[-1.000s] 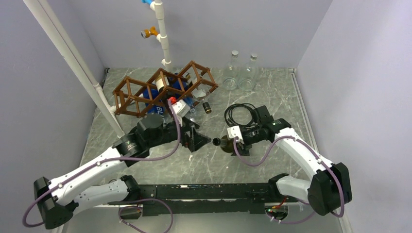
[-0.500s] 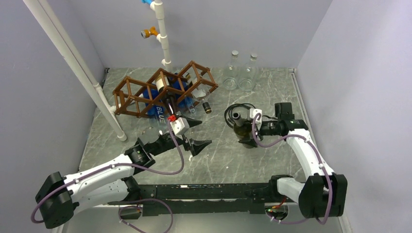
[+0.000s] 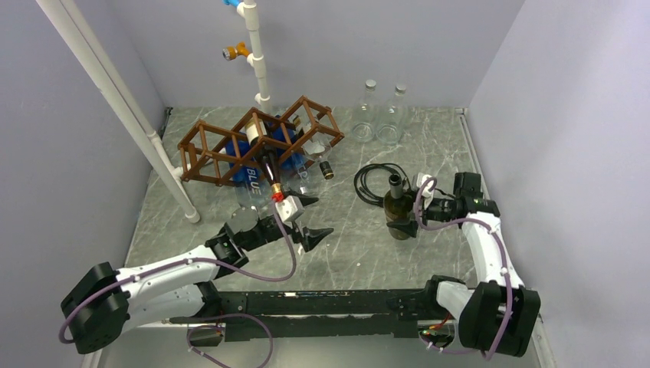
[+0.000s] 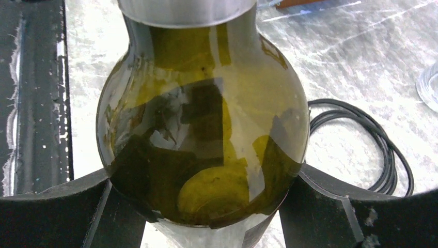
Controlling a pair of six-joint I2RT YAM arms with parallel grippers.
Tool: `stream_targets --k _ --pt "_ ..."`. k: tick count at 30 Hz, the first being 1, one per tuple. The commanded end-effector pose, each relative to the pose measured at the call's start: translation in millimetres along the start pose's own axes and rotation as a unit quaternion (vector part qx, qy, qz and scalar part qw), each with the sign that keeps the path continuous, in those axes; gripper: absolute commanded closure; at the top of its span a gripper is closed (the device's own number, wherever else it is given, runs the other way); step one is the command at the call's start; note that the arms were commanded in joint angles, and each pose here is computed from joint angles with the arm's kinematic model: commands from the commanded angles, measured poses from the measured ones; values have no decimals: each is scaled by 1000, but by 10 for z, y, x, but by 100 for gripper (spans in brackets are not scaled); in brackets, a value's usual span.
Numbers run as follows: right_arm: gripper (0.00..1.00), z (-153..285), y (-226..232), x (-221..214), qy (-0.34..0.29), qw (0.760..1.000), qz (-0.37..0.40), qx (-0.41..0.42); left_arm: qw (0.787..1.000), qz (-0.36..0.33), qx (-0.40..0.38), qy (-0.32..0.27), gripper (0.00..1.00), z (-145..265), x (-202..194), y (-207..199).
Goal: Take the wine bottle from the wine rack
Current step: Pick up the wine bottle from the wine rack.
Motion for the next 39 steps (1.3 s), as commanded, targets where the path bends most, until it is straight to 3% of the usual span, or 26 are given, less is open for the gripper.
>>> stream_targets --k 1,8,16,22,27,35,39 --pt "100 19 -95 412 -63 997 39 21 997 -70 -36 -25 1 -174 218 -42" --pt "100 55 -91 452 -49 998 44 14 995 -90 -48 1 0 -371 325 -35" --pt "100 56 -147 397 -36 999 23 10 993 37 -40 -103 1 -415 429 -49" --pt "100 17 -105 369 -56 998 18 15 970 42 -171 -170 7 -613 668 -426" --pt "100 -5 -91 327 -61 998 16 16 952 43 -203 -223 7 -807 790 -468" --pt "100 -13 -89 289 -58 998 17 13 954 40 -216 -206 9 -1233 854 -500" --pt "100 -28 -75 272 -63 998 12 18 958 47 -219 -177 18 -1457 738 -530"
Point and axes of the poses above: each gripper's point midway between its finger pads, its own z axis back along the fingers, its own y axis along the line the jaws close on, x = y × z, the point moved 1 cm from there along z, back along the fingers, and after that the axes turned 11 degrees about z, right-handed, at the moved point
